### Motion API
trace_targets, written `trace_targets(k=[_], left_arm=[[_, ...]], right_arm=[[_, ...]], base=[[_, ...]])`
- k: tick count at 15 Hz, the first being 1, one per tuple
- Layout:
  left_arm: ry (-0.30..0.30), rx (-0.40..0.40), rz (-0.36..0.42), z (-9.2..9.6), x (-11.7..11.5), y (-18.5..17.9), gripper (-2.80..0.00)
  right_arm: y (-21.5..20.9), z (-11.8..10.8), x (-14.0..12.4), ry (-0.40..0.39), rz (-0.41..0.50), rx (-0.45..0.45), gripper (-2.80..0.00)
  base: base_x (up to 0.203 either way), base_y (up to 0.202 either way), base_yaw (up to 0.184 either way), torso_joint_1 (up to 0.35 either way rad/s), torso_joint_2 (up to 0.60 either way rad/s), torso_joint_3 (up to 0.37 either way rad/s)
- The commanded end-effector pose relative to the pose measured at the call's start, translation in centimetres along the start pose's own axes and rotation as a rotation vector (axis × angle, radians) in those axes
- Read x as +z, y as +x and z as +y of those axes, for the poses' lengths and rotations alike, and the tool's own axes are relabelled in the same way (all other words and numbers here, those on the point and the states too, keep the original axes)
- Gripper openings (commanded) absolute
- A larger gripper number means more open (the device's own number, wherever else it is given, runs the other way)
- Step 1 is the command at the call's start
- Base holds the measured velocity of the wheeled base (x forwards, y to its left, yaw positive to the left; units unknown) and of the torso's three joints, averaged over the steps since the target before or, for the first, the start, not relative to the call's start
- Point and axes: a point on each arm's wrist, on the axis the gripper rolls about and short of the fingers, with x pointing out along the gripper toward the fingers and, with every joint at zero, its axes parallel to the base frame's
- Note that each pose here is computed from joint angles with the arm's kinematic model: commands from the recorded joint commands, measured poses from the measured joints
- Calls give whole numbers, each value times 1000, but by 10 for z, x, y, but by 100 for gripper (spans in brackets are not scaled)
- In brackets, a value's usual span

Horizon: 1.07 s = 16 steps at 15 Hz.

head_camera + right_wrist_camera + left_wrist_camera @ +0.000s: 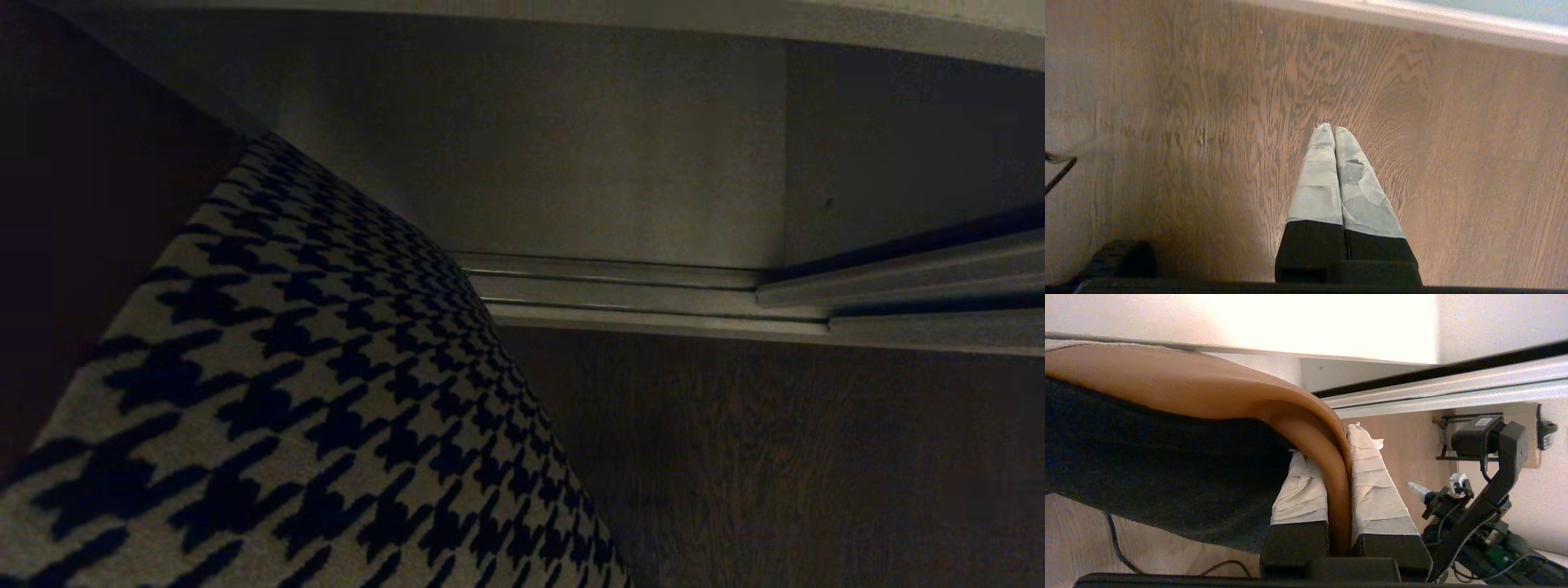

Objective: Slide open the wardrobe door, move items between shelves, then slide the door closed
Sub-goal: Place the pillow on the higher shelf

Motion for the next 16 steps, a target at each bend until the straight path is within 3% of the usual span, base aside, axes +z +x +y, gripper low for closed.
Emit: trace_targets(k=[1,16], left_arm=[[-3,-1,3,0,0,1,-280],[6,-17,-9,-2,3,-2,-280]], right_arm=[[0,0,-1,0,5,-2,-280],[0,0,-1,0,5,-2,-280]], base=[[0,0,0,-2,-4,199],[0,0,0,2,4,203]])
